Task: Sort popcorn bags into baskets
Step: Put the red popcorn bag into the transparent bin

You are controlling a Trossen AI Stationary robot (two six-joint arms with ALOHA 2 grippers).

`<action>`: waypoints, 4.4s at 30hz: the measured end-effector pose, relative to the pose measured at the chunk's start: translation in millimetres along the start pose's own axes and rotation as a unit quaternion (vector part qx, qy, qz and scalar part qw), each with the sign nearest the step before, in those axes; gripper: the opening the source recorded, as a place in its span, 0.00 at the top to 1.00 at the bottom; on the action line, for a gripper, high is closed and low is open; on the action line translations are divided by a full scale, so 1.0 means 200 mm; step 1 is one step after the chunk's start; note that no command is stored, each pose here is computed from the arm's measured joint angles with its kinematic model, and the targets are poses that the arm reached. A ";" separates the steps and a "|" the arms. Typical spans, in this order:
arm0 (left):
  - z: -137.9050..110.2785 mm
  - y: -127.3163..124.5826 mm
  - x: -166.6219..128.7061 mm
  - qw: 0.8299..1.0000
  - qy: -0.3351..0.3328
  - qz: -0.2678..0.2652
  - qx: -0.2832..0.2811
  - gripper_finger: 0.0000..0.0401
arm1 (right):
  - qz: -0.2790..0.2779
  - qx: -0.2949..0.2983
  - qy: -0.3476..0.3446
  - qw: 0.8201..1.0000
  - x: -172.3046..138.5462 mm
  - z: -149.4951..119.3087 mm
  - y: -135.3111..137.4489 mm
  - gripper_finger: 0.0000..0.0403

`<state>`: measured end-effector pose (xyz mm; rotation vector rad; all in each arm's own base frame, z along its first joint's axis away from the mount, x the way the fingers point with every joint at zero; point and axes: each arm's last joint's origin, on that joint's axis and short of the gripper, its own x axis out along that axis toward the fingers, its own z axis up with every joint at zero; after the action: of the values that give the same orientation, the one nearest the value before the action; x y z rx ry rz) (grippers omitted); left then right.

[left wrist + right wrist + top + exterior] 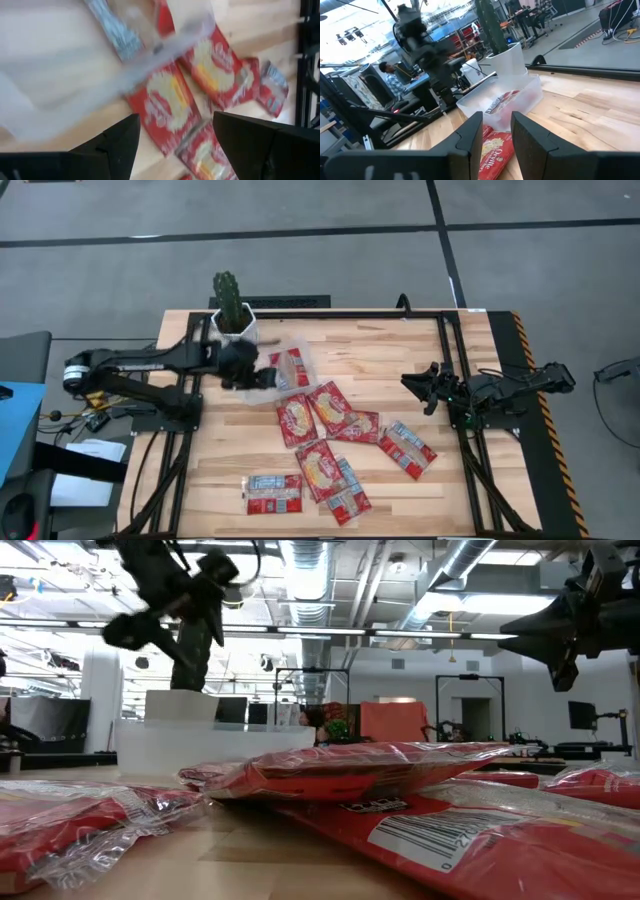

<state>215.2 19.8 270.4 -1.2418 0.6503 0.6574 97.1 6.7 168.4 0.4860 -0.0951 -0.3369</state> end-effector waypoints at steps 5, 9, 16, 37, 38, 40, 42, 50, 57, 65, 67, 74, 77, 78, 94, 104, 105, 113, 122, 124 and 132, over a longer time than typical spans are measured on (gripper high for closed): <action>-0.27 -0.05 0.01 0.999 -0.018 0.007 -0.030 0.41 | 0.001 0.000 0.000 1.000 0.00 0.00 0.00 0.69; -0.43 -0.03 0.09 0.997 -0.038 0.041 -0.052 0.41 | 0.001 0.000 0.000 1.000 0.00 0.00 0.00 0.68; -0.56 -0.02 0.32 0.992 -0.061 0.083 -0.067 0.39 | 0.001 0.000 0.000 1.000 0.00 0.00 0.00 0.68; -0.61 -0.02 0.77 0.996 -0.049 0.056 -0.053 0.36 | 0.001 0.002 0.000 1.000 0.00 0.00 0.00 0.68; -0.61 -0.01 0.79 0.996 -0.046 0.061 -0.054 0.38 | 0.001 0.002 0.001 1.000 0.00 0.00 0.00 0.68; -0.60 0.00 0.82 0.995 -0.038 0.073 -0.059 0.45 | 0.001 0.002 0.000 1.000 0.00 0.00 0.00 0.68; -0.60 0.01 0.83 0.994 -0.033 0.079 -0.064 0.55 | 0.001 0.002 0.001 1.000 0.00 0.00 0.00 0.68; -0.59 0.04 0.83 0.991 -0.060 0.095 -0.071 0.97 | 0.001 0.002 0.000 1.000 0.00 0.00 0.00 0.68; -0.59 -0.01 0.80 0.996 -0.025 0.065 -0.055 0.99 | 0.001 0.001 0.000 1.000 0.00 0.00 0.00 0.69; -0.53 -0.14 0.59 0.999 0.003 -0.019 -0.043 1.00 | 0.001 0.000 0.000 1.000 0.00 0.00 0.00 0.68; -0.52 -0.16 0.54 0.999 0.004 -0.038 -0.038 1.00 | 0.001 0.000 0.001 1.000 0.00 0.00 0.00 0.68; -0.44 -0.23 0.30 0.992 -0.031 -0.115 -0.047 1.00 | 0.001 0.000 0.000 1.000 0.00 0.00 0.00 0.69; -0.39 -0.22 0.19 0.988 -0.074 -0.120 -0.058 1.00 | 0.001 0.000 0.000 1.000 0.00 0.00 0.00 0.69; -0.36 -0.21 0.16 0.988 -0.086 -0.112 -0.055 1.00 | 0.000 0.000 0.000 1.000 0.00 0.00 0.00 0.69; -0.11 0.13 -0.08 0.984 -0.102 0.144 0.000 1.00 | -0.008 -0.011 -0.004 1.000 0.00 0.00 0.00 0.70; -0.05 0.14 0.07 0.973 -0.079 0.217 0.021 1.00 | -0.013 -0.012 -0.007 1.000 0.00 0.00 0.00 0.70; -0.04 0.14 0.08 0.972 -0.079 0.220 0.023 1.00 | -0.013 -0.012 -0.007 1.000 0.00 0.00 0.00 0.70; 0.02 0.16 0.12 0.968 -0.065 0.240 0.029 1.00 | -0.013 -0.012 -0.007 1.000 0.00 0.00 0.00 0.69; 0.06 0.17 0.13 0.970 -0.059 0.236 0.017 0.98 | -0.014 -0.013 -0.008 1.000 0.00 0.00 0.00 0.70; 0.06 0.17 0.13 0.970 -0.062 0.236 0.017 0.94 | -0.014 -0.013 -0.008 1.000 0.00 0.00 0.00 0.69; 0.06 0.17 0.13 0.969 -0.069 0.237 0.012 0.69 | -0.014 -0.013 -0.008 1.000 0.00 0.00 0.00 0.70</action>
<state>207.1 40.8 232.3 -1.0105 0.8447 1.1177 96.7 5.9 168.7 0.4598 -0.0987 -0.3682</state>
